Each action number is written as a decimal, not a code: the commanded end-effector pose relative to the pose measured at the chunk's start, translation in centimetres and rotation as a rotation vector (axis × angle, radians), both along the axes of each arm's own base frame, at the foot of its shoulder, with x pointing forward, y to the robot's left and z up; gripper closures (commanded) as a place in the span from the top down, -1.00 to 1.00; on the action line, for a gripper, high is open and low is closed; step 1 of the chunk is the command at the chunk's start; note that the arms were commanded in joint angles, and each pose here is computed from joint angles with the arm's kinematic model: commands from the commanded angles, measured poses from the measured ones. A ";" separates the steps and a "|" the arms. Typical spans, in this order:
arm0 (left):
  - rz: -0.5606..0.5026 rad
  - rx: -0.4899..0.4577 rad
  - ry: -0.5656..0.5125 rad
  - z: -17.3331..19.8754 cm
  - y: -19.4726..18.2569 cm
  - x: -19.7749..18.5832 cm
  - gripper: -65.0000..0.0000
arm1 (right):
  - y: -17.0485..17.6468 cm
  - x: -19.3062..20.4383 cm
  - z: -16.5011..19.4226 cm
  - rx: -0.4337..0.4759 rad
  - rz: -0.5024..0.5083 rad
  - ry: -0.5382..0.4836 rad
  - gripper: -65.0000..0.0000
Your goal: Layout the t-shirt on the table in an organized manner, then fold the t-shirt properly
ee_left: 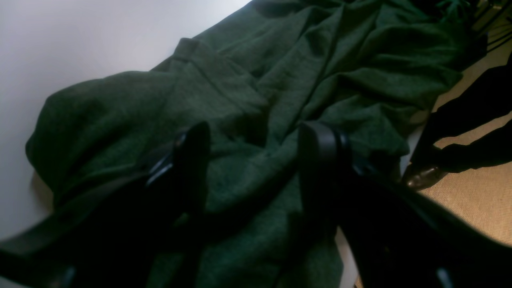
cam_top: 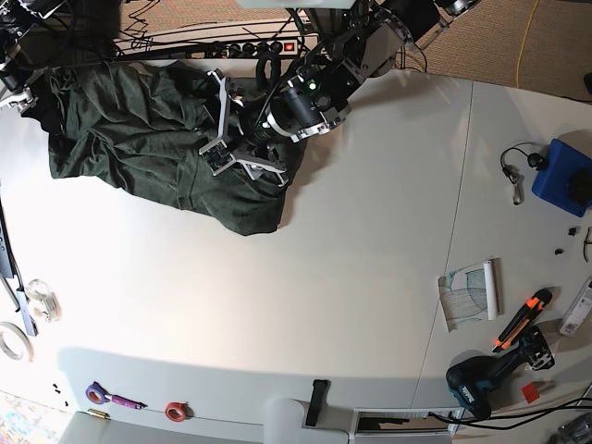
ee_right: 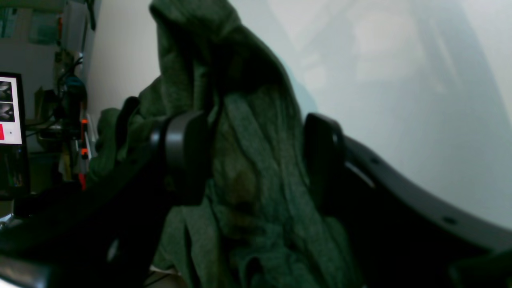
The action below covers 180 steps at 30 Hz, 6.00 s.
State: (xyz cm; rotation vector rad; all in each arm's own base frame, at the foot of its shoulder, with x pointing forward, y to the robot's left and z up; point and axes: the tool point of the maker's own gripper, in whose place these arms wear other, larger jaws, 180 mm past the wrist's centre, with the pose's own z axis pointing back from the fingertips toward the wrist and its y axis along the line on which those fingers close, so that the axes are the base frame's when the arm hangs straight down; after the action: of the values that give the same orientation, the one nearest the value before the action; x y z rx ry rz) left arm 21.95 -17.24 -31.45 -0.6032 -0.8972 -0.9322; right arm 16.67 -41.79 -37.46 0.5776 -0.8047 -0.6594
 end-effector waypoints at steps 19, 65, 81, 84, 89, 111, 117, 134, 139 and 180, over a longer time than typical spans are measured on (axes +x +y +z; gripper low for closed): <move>-0.002 -0.051 -0.030 1.7 -0.7 0.4 0.09 | 4.4 0.6 -2.6 0.024 0.205 0.127 0.13; 0.324 0.295 -0.288 0.4 10.3 6.0 -0.02 | 17.4 6.7 12.4 -0.244 0.483 -0.439 -1.00; 0.317 0.349 -0.276 -0.9 11.9 5.5 -0.02 | 30.7 9.2 10.2 -0.375 0.703 -0.451 -1.00; 0.314 0.351 -0.268 -1.2 11.9 5.3 -0.02 | 32.6 9.9 10.0 -0.415 0.760 -0.465 -1.00; 0.314 0.351 -0.268 -1.2 11.9 5.3 -0.02 | 34.6 12.5 10.1 -0.507 0.768 -0.448 -1.00; 0.409 0.398 -0.282 -1.2 14.9 6.8 -0.04 | 34.7 15.6 8.5 -0.894 0.694 -0.275 -0.29; 0.487 0.396 -0.264 -0.8 17.3 8.5 -0.04 | 32.7 15.2 13.5 -0.983 0.579 -0.370 -0.29; 0.497 0.386 -0.170 -2.8 19.8 7.4 -0.04 | 18.9 6.2 8.7 -0.736 0.353 -0.065 0.03; 0.495 0.378 -0.168 -2.8 19.7 7.4 -0.04 | 19.7 5.8 6.5 -0.621 0.403 -0.057 0.03; 0.491 0.360 -0.165 -2.7 19.4 7.3 -0.04 | 30.9 6.7 8.0 -0.446 0.766 -0.235 -1.00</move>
State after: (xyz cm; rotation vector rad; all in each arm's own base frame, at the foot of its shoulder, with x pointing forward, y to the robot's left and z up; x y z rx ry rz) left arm 28.54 2.32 -35.35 0.0081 -0.8884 -0.6791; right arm 22.81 -11.12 -30.63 0.4920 -0.7878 0.2845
